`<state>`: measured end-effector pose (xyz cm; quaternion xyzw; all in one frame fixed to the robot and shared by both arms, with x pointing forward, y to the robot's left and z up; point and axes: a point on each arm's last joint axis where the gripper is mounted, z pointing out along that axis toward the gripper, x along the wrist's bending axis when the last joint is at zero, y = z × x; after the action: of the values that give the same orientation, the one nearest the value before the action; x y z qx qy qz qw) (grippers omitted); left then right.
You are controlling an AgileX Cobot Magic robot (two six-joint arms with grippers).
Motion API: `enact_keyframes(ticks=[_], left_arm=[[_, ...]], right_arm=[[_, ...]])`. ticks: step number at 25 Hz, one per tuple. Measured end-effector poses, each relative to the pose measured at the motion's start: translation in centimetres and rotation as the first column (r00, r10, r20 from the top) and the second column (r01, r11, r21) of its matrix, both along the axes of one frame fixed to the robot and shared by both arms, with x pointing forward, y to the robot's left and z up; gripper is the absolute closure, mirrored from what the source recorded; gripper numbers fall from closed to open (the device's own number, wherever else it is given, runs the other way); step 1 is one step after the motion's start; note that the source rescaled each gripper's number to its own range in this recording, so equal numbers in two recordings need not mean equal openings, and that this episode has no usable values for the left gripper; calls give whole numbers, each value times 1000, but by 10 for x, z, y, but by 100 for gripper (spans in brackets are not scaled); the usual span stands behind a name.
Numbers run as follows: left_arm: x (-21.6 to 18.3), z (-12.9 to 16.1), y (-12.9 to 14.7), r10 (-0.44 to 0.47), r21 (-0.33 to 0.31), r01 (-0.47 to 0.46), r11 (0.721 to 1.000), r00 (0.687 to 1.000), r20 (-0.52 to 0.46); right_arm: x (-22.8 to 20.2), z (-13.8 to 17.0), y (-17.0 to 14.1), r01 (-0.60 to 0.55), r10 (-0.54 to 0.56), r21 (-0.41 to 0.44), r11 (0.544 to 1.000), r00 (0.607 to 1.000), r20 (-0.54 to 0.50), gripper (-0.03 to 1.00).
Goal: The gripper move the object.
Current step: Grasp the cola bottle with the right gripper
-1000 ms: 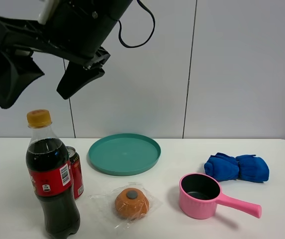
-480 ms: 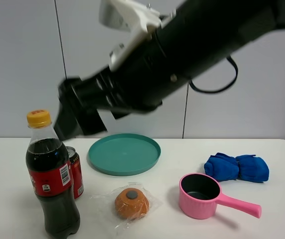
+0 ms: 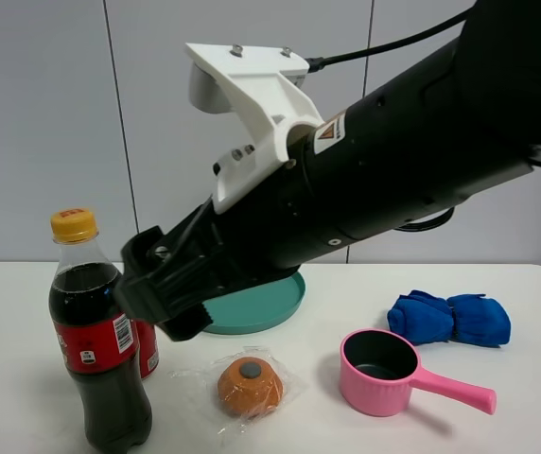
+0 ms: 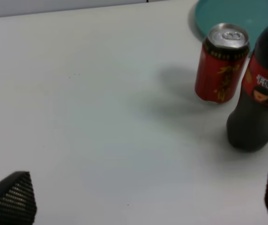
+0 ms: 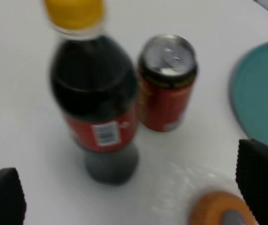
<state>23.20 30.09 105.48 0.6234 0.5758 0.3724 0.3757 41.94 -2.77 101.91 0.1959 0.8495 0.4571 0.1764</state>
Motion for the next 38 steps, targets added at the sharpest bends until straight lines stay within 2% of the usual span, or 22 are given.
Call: enact_keyframes(ticks=[7,15,20,25,31,38], left_arm=[[0,0,0,0,0,0,1000,1000,0],[0,0,0,0,0,0,1000,1000,0],[0,0,0,0,0,0,1000,1000,0],[0,0,0,0,0,0,1000,1000,0],[0,0,0,0,0,0,1000,1000,0],[0,0,0,0,0,0,1000,1000,0]], right_arm=[[-7,-34,23,-2,1,-8,1000,998,-56,22],[-7,-33,26,23,-21,40,999,998,-55,22],[-5,-41,30,6,-5,26,1000,1000,-23,22],[1,-66,37,12,-12,0,1000,1000,-14,22],[5,-71,40,30,-30,36,999,999,17,22],[7,-83,43,18,-18,17,1000,999,26,22]])
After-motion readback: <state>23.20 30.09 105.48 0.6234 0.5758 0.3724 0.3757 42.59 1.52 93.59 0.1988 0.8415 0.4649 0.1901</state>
